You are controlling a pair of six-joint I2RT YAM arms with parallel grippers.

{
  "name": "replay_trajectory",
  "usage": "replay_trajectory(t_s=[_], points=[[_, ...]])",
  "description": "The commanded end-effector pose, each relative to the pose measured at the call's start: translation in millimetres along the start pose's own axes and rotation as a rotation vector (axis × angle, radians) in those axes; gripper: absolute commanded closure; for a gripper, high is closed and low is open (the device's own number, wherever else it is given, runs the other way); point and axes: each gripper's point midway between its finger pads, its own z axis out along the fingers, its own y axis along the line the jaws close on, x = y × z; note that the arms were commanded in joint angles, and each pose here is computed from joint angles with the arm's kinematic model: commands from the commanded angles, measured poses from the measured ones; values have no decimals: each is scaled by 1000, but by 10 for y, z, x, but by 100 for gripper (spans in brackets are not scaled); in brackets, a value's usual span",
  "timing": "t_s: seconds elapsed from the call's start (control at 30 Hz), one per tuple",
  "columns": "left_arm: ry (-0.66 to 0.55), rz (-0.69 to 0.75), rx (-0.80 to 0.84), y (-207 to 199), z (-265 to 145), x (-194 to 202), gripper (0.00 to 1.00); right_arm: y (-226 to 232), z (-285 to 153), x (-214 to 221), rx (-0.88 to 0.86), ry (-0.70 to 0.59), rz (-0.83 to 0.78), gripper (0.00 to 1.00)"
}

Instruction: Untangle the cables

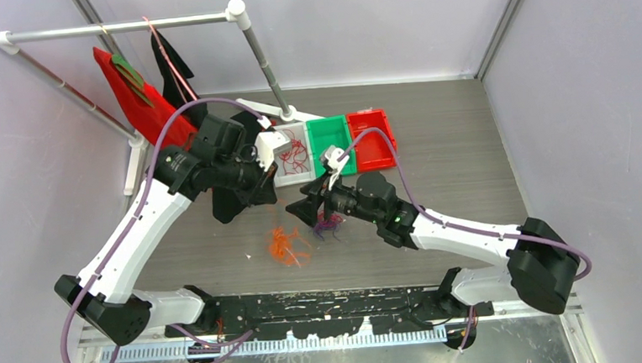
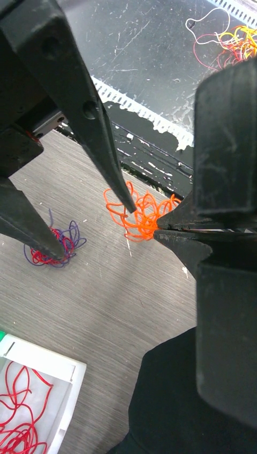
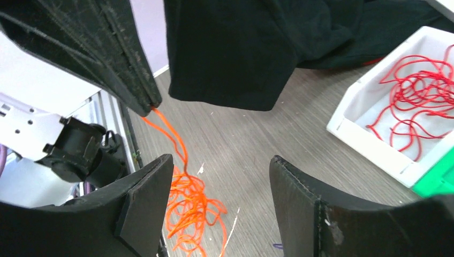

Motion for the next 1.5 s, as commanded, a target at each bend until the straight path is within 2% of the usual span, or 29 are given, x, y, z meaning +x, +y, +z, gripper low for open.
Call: replay_trajectory(t_s=[0.0,0.23,0.47,0.57,0.7,0.73,0.77,0.83,0.9,0.97,1.13,1.4,1.47], points=[[-70,30,-15,-1,-104,-198,100,300,72,-296,-132,-71,-46,29],[-73,31,0,-32,-113,-206,100,340,153,-258,-160,-35,-48,31],[-85,35,42,-142,-194,-250,100,90,338,-309,-32,-21,-115,41],[-84,35,70,-196,-205,-244,100,65,367,-313,-15,-10,-139,54],[-76,37,84,-220,-195,-197,100,129,333,-385,-31,-38,-138,85],[-77,37,74,-199,-182,-184,94,161,316,-405,-42,-44,-134,91],[-80,40,62,-173,-165,-178,80,185,303,-426,-50,-49,-129,97],[-77,48,46,-128,-123,-138,54,243,269,-458,-70,-50,-115,99],[-72,49,38,-98,-74,-96,44,287,238,-465,-88,-42,-101,99],[-69,52,55,-111,-36,-74,41,318,207,-485,-97,-44,-85,99],[-70,51,84,-130,41,-43,42,398,150,-523,-123,-43,-57,99],[-85,103,-20,95,79,-120,65,495,143,-494,-172,-18,-32,99],[-84,107,-23,94,60,-126,79,486,155,-477,-167,-5,-27,99]])
